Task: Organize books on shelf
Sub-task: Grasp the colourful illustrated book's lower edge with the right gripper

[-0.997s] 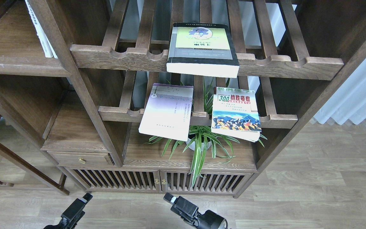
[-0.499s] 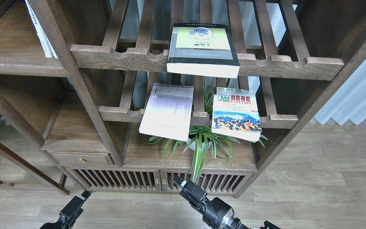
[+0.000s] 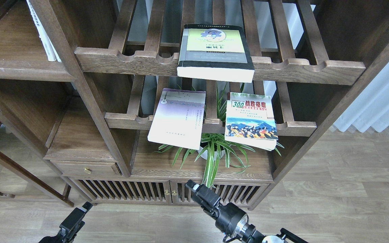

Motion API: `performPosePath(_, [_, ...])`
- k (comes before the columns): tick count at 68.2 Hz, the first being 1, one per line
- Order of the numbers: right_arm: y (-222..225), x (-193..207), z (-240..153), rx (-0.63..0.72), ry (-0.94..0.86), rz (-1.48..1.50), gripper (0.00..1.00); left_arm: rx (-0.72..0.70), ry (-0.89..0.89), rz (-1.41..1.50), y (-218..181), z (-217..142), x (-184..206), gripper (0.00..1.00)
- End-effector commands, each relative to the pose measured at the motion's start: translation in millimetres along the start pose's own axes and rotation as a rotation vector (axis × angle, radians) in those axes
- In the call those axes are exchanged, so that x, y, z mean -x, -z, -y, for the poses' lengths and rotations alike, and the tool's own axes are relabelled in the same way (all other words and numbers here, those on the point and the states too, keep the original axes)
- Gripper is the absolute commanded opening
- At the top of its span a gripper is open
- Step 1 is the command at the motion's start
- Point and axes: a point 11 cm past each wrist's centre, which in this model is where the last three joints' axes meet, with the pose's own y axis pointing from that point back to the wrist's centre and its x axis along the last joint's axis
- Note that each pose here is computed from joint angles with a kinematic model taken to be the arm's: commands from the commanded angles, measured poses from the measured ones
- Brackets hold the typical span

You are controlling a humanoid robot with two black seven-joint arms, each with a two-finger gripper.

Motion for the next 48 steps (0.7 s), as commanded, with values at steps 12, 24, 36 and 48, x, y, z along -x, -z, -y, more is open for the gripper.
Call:
performPosePath(12, [38.2,21.0,4.0,-0.200,0.069,0.018,1.00,0.015,-0.004,-0.002,-4.7,-1.1,-1.2,1.00])
performPosePath(24, [37.3,35.0,6.6,-0.216,0.114,0.028,1.00,0.018,-0.003,-0.002,-5.6,-1.2,-1.1,1.00])
performPosePath(36, [37.0,37.4,7.6,-0.213,0.121,0.028,1.00,0.021,-0.005,-0.001,-6.7,-2.0,-1.6,1.00])
performPosePath(48, [46.8,38.3,7.9,-0.256,0.126,0.061,1.00,0.023,-0.012,-0.003,-6.9,-2.6,-3.8,1.00])
